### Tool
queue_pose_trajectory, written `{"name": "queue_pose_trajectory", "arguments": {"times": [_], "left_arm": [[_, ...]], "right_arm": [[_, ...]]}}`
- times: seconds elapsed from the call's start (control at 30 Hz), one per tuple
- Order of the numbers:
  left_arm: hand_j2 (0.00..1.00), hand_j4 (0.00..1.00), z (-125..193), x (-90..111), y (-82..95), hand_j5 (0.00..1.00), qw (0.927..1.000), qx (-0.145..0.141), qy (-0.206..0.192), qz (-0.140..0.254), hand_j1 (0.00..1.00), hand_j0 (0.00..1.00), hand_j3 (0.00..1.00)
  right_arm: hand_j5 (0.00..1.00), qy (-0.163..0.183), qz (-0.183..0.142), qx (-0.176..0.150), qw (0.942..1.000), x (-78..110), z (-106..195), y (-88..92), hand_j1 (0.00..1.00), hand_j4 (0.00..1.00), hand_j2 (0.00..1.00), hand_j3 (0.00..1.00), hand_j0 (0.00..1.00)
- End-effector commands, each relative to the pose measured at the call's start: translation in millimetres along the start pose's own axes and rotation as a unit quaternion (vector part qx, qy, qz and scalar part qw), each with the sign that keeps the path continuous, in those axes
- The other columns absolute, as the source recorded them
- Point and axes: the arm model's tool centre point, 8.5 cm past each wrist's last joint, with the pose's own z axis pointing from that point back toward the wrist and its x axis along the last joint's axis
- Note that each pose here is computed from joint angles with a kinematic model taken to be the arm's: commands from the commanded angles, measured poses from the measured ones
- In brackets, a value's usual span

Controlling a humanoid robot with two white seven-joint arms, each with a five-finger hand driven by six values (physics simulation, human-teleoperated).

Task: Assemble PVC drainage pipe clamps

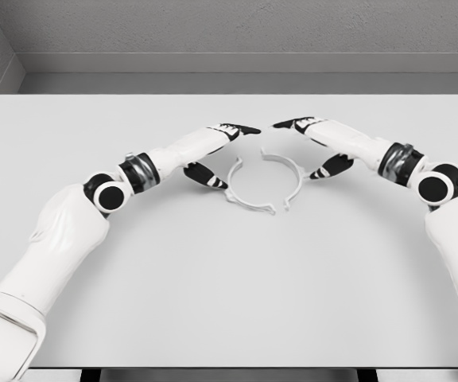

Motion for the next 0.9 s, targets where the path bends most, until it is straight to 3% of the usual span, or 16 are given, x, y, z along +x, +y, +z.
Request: {"name": "queue_pose_trajectory", "arguments": {"times": [0.0, 0.2, 0.27, 0.43, 0.7, 0.8, 0.87], "left_arm": [[1.0, 1.0, -3, 3, -1.1, 1.0, 1.0, 0.001, -0.004, 0.004, 1.0, 1.0, 1.0], [1.0, 1.0, -6, 5, -1.4, 1.0, 1.0, 0.002, -0.007, 0.005, 1.0, 1.0, 1.0], [1.0, 1.0, -6, 6, -1.5, 1.0, 1.0, 0.002, -0.008, 0.006, 1.0, 1.0, 1.0], [1.0, 1.0, -9, 9, -1.8, 1.0, 0.9999, 0.003, -0.011, 0.006, 1.0, 1.0, 1.0], [1.0, 1.0, -13, 12, -2.0, 1.0, 0.9998, 0.006, -0.015, 0.01, 1.0, 1.0, 1.0], [1.0, 1.0, -13, 11, 1.5, 1.0, 0.9998, 0.01, -0.014, 0.01, 1.0, 1.0, 1.0], [1.0, 1.0, -9, 7, 10.2, 1.0, 0.9998, 0.016, -0.009, 0.005, 1.0, 1.0, 1.0]], "right_arm": [[1.0, 0.013, -0.01, -0.016, 0.9997, -15.2, 25, -14.7, 1.0, 1.0, 1.0, 1.0, 1.0], [1.0, 0.04, -0.011, -0.044, 0.9982, -37.1, 68, -41.1, 1.0, 1.0, 1.0, 1.0, 1.0], [1.0, 0.044, -0.001, -0.054, 0.9976, -36.1, 82, -45.1, 1.0, 1.0, 1.0, 1.0, 1.0], [1.0, 0.038, 0.003, -0.057, 0.9976, -31.5, 92, -43.0, 1.0, 1.0, 1.0, 1.0, 1.0], [1.0, 0.041, 0.008, -0.104, 0.9937, -15.7, 152, -31.0, 1.0, 1.0, 1.0, 1.0, 1.0], [1.0, 0.043, -0.002, -0.118, 0.9921, -18.7, 157, -32.7, 1.0, 1.0, 1.0, 1.0, 1.0], [1.0, 0.05, -0.015, -0.116, 0.9919, -24.4, 160, -24.3, 1.0, 1.0, 1.0, 1.0, 1.0]]}}
